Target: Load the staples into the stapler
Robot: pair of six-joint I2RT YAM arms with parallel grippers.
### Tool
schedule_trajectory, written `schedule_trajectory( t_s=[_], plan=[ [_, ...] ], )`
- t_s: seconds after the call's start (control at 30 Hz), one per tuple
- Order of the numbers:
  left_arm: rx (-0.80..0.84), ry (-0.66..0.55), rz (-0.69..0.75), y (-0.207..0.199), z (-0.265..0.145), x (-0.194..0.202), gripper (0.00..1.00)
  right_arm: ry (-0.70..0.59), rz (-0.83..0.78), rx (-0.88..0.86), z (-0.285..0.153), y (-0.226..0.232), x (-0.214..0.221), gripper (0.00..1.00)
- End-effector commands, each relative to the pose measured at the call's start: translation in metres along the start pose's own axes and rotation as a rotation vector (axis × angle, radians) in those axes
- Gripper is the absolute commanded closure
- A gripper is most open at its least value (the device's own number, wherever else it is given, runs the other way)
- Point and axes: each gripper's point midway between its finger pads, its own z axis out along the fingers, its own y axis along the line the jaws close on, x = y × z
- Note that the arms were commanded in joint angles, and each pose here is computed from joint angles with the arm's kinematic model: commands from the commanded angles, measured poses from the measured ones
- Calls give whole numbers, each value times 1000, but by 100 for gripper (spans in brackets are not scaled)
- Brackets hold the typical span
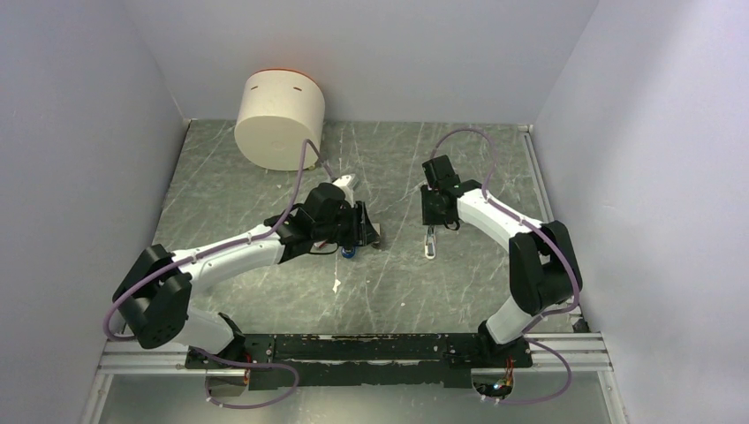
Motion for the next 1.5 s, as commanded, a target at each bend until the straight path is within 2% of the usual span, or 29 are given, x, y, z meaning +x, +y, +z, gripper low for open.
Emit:
schedule_trajectory(
  t_s=[0.0,0.13,0.4,0.47,0.57,0.67,1.13,1.33,1.47],
  plan=[
    [83,-8,4,-18,2,-8,50,-8,-16,-7,4,0,-6,67],
    [128,-10,1,-25,3,-7,48,-31,-5,-24,-2,3,-11,74],
    [129,32,19,-39,22,-1,52,-106,132,-87,-20,15,-21,77],
    [128,50,20,-40,31,3,54,-119,171,-99,-22,18,-22,77],
    [127,69,21,-40,45,7,64,-120,193,-97,-20,20,-21,77],
    [128,96,28,-39,60,11,69,-109,210,-97,-16,22,-18,78],
    [107,211,119,-22,110,35,63,-78,283,-154,-8,38,-14,79],
    [78,224,144,-10,121,42,73,-71,288,-160,-7,40,-13,80],
    [98,256,147,-8,126,52,74,-67,290,-163,-6,41,-12,80]
  ],
)
